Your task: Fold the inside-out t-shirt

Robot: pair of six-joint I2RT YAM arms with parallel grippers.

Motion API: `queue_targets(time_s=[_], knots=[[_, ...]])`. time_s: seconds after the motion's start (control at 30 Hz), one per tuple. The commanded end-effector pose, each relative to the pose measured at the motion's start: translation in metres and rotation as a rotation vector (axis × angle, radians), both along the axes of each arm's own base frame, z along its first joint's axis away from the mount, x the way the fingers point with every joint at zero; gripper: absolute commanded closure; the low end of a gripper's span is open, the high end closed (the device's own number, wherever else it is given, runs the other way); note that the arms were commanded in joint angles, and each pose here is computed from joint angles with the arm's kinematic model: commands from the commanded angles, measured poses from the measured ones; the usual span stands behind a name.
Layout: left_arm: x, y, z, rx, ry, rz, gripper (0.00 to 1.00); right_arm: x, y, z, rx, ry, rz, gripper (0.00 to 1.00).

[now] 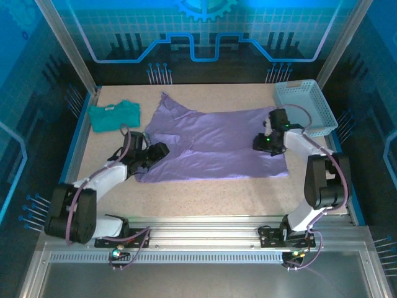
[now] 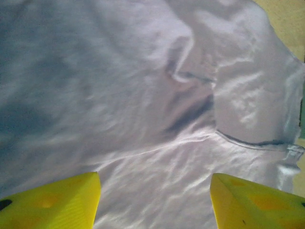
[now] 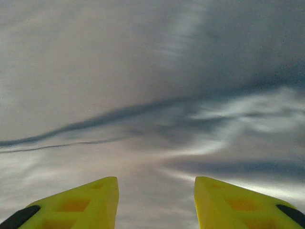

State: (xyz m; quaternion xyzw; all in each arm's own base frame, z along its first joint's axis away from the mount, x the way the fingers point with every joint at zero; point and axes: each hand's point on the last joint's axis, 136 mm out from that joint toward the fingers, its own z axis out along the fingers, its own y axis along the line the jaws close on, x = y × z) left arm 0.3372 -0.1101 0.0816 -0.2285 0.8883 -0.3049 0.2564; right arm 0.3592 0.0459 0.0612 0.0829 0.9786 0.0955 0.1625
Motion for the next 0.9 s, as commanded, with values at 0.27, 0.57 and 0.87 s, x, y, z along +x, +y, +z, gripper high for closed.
queue_targets(time_s=[0.27,0.57,0.87], knots=[[-0.031,0.011,-0.063,0.0,0.203,0.043,0.38,-0.077,-0.017,-0.061,0.072,0.346,-0.101,0.56],[-0.061,0.033,-0.025,0.081,0.086,0.093,0.37,-0.083,0.004,-0.007,0.087,0.099,-0.147,0.54],[0.025,0.024,0.051,0.039,-0.119,0.093,0.35,0.064,-0.038,0.039,-0.159,-0.117,-0.173,0.38]])
